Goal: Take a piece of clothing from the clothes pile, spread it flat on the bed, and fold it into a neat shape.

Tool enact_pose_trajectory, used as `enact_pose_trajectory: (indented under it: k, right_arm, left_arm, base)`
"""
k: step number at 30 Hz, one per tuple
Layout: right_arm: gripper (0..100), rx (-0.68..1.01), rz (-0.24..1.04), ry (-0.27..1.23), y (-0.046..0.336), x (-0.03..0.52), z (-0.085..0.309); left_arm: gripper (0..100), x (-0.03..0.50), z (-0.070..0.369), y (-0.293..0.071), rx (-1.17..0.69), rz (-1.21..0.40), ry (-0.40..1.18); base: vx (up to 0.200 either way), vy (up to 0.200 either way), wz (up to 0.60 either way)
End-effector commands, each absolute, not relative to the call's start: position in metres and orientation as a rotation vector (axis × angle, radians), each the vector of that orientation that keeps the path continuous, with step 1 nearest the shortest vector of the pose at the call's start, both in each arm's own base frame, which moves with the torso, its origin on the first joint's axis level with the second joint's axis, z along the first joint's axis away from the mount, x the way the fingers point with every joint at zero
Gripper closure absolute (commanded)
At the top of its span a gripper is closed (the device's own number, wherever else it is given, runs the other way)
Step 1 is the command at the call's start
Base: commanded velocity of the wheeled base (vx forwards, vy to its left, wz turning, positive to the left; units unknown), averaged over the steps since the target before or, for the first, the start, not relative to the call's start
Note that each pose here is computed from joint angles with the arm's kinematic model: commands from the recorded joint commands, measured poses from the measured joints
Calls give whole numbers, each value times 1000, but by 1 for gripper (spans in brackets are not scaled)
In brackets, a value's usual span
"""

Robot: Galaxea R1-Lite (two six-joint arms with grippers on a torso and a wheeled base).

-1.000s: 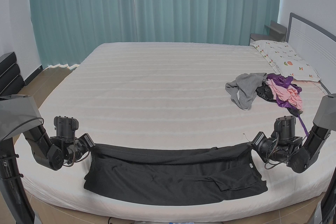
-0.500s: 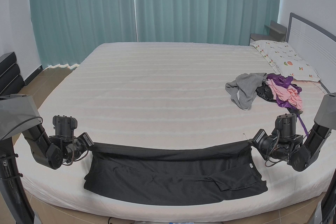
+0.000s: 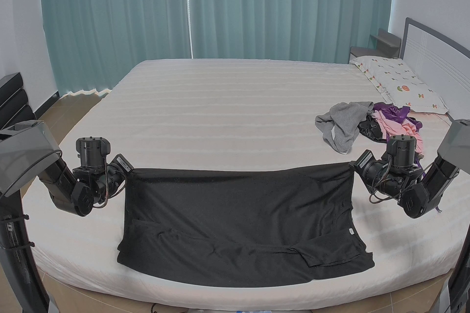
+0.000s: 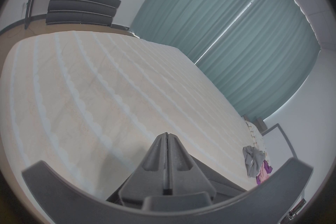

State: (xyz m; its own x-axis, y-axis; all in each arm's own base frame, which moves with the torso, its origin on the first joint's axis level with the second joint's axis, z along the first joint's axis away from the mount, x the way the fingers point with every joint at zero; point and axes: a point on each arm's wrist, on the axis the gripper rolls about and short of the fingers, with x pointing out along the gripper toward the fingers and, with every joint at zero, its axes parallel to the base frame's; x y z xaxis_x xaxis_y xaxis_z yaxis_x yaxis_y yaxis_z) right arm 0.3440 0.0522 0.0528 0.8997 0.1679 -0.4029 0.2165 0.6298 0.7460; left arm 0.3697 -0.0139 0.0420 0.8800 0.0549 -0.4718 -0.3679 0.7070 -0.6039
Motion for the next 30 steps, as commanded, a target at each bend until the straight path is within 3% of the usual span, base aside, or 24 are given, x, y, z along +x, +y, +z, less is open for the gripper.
enact_pose_trajectory:
  k: [1,15,30]
  right_arm:
    - [100,886,-39,464,49,344,50]
    - [100,778,-88,672,45,287,12]
    - [100,677,-84,862,50,263,-28]
  left_arm:
    - [100,372,35,-14,-762,253,458]
    - [100,315,-4,-12,-588,281,700]
    - [100,297,-25,-16,-558,282,776]
  base:
    - [0,0,0]
    - [0,0,0]
    - [0,0,0]
